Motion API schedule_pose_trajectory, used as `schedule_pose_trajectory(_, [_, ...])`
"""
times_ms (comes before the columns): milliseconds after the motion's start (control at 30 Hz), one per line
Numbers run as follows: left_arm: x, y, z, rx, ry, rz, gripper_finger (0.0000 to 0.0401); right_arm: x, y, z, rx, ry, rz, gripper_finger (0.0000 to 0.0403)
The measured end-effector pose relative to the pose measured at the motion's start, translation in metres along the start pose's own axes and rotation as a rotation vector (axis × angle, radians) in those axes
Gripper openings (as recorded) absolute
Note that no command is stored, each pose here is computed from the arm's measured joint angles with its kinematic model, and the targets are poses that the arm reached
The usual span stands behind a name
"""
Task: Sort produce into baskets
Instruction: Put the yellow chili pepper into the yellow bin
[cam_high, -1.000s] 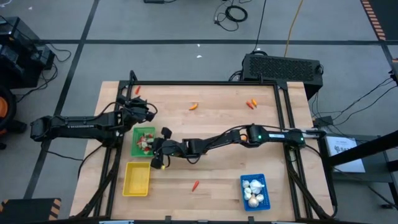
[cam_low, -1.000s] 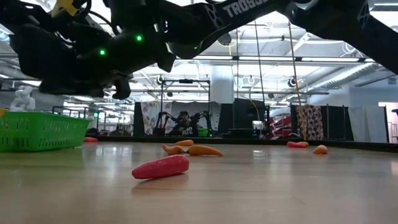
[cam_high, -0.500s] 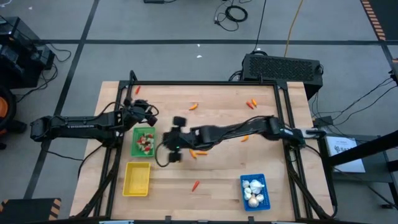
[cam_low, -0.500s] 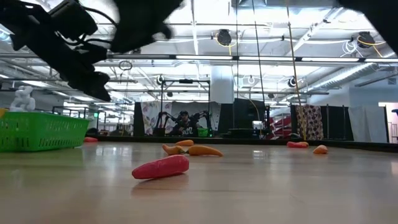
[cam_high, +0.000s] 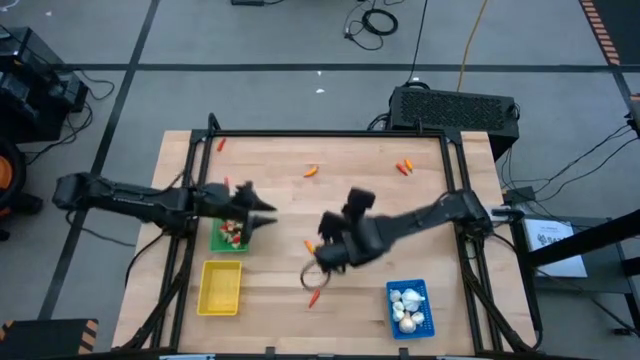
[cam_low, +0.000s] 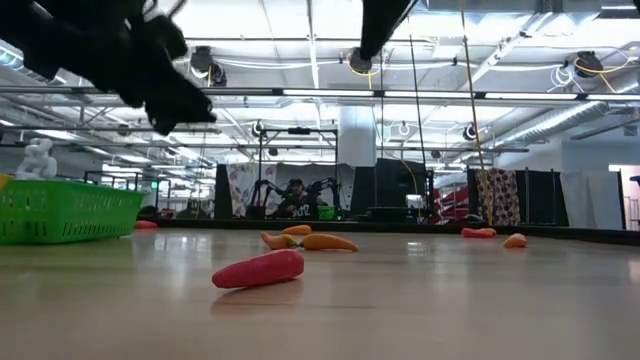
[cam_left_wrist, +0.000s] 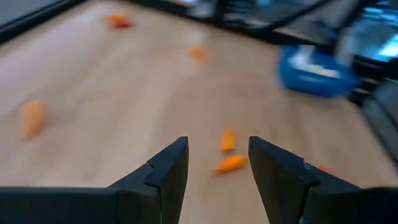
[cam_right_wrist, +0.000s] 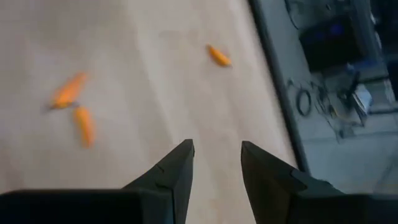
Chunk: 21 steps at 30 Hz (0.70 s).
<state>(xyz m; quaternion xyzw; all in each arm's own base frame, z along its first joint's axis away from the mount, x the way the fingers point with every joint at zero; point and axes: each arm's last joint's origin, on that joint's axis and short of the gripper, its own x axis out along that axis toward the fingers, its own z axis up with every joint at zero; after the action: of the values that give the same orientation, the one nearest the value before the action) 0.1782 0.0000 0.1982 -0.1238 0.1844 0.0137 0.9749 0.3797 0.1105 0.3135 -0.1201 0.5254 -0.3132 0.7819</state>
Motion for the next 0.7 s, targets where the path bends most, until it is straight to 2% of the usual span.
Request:
schedule_pose_trajectory(100, [0.014,-0.022,-0.004,0.078,-0.005,-0.114,0.0176,-0.016,0.022,-0.013,-0.013,-0.045,0.037,0.0125])
schedule_pose_trajectory(167, [0.025,-0.035,-0.005,0.129,0.026,-0.142,0.0176,-0.021,0.036,-0.023,-0.008,-0.068,0.045,0.0125])
schedule_pose_trajectory(333, [0.065,-0.057,-0.006,0.256,0.137,-0.144,0.0176,-0.025,0.059,-0.046,0.039,-0.107,0.005,0.0125])
schedule_pose_trajectory(433, [0.094,-0.065,-0.005,0.288,0.23,-0.127,0.0176,-0.025,0.064,-0.055,-0.003,-0.085,0.004,0.0125])
schedule_pose_trajectory(567, [0.127,-0.069,-0.012,0.468,0.418,-0.1,0.0176,-0.026,0.066,-0.058,-0.016,-0.083,-0.003,0.0125])
schedule_pose_trajectory(700, [0.151,-0.074,-0.011,0.582,0.456,-0.097,0.0176,-0.026,0.066,-0.058,-0.02,-0.083,-0.003,0.0125])
